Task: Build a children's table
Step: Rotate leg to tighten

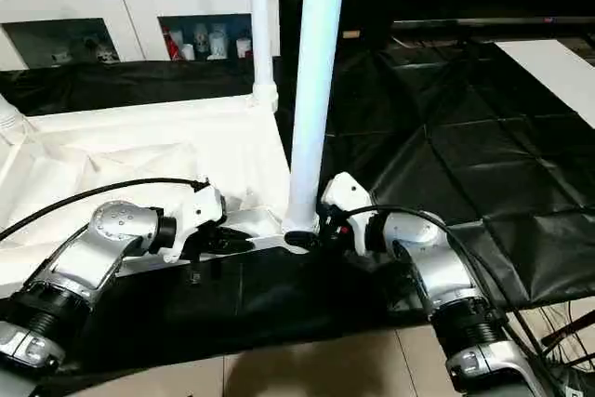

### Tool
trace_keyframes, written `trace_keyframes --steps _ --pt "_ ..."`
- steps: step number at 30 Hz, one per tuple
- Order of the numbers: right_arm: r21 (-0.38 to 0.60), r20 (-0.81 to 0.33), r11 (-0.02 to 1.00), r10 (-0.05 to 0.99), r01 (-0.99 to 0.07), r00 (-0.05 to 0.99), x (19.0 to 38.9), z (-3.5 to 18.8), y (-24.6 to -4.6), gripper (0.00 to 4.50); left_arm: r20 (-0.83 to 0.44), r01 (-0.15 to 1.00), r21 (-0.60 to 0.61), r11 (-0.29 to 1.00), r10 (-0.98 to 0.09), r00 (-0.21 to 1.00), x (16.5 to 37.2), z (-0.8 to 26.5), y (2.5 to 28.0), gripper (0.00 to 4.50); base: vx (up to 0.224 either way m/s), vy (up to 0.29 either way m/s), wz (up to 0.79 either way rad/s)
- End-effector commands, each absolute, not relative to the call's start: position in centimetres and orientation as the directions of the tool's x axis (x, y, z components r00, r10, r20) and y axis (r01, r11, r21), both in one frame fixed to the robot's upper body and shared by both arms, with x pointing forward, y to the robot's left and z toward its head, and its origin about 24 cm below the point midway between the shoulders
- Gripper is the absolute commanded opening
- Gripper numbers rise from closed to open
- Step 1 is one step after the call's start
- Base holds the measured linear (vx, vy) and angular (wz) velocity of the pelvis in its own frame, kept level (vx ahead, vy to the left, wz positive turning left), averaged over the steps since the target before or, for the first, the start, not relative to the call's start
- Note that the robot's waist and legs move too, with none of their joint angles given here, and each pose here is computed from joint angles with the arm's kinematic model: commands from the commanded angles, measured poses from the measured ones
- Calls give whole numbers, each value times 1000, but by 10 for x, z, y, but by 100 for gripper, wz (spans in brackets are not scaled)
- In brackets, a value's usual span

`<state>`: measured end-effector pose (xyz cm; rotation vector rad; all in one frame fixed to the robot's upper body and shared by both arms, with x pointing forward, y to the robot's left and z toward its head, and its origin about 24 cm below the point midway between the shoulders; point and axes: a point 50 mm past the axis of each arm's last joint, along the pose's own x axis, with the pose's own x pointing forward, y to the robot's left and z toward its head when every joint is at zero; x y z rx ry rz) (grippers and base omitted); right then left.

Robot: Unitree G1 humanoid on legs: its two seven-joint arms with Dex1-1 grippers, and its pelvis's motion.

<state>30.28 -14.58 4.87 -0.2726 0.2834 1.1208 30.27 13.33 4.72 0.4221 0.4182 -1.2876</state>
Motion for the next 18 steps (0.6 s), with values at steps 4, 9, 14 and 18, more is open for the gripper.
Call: trace_keyframes --steps 4,9,14,18 --pt "-85 -370 392 841 -916 394 303 47 -143 269 -525 980 42 195 -830 188 298 42 129 0 0 0 0" --pt "-80 -353 400 845 -913 401 303 47 -140 269 -525 979 43 197 -829 190 298 42 130 0 0 0 0" --pt "-70 -291 558 781 -827 552 316 45 -128 269 -532 965 60 254 -810 246 304 41 128 0 0 0 0" --pt "-26 -250 682 704 -731 665 327 44 -116 269 -541 943 79 322 -781 312 313 40 126 0 0 0 0"
